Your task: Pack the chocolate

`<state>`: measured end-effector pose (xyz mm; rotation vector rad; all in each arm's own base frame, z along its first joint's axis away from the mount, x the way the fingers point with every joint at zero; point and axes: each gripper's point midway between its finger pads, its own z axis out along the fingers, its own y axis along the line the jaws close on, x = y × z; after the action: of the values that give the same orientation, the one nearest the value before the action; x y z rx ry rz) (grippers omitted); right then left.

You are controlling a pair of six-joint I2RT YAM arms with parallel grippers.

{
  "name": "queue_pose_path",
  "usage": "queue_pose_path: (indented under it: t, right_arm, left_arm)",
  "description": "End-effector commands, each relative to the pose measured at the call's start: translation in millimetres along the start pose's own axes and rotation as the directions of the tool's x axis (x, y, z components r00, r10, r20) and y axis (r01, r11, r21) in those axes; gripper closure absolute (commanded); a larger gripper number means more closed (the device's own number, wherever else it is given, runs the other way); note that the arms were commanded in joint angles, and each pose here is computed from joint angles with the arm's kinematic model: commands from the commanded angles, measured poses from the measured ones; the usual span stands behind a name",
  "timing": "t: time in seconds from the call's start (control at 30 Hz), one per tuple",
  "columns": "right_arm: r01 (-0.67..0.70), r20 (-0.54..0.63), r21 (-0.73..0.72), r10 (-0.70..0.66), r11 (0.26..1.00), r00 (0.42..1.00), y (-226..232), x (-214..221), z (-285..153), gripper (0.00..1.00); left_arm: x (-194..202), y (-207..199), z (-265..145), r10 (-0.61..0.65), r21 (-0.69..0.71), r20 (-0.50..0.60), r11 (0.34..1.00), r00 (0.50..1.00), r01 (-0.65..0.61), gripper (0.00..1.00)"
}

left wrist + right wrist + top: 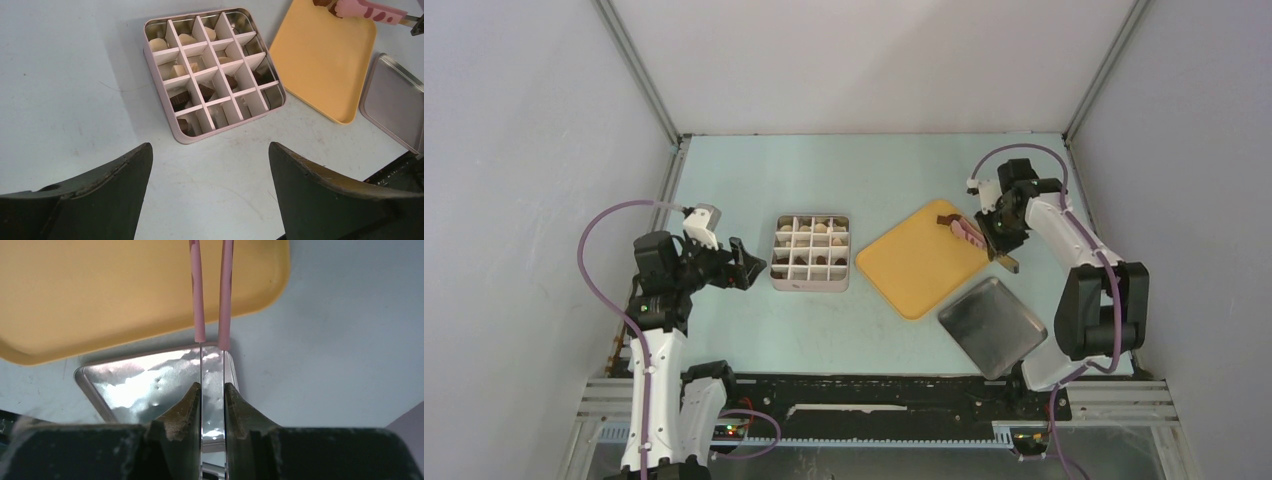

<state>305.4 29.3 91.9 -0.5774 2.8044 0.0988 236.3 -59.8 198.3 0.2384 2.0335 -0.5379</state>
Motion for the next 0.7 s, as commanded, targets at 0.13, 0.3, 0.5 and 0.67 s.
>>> queue_pose_path:
  t: [0.13, 0.3, 0.5, 0.67]
  right_arm:
    - [0.096, 0.190, -0.107, -0.074, 0.990, 0.979, 39.3, -13.5, -66.5, 0.90]
    - [0.278, 0.217, -0.193, -0.235, 0.941, 0.947, 87.9, -15.1, -66.2, 0.90]
    - [0.513, 0.232, -0.274, -0.461, 0.814, 0.856, 152.8, -12.5, -60.6, 0.89]
    - [0.644, 0.286, -0.317, -0.577, 0.697, 0.765, 201.7, -27.0, -72.3, 0.88]
  left_arm:
    - [0.1, 0.2, 2.9, 0.012, 0.012, 0.020, 1.000, 1.000, -0.012, 0.11]
    - [0.4, 0.4, 3.0, 0.013, 0.011, 0.021, 1.000, 1.000, -0.013, 0.11]
    - [-1.1, -0.4, 1.1, 0.016, 0.007, 0.026, 1.000, 1.000, -0.016, 0.11]
    - [-1.7, 0.6, 0.2, 0.019, -0.003, 0.030, 1.000, 0.999, -0.019, 0.11]
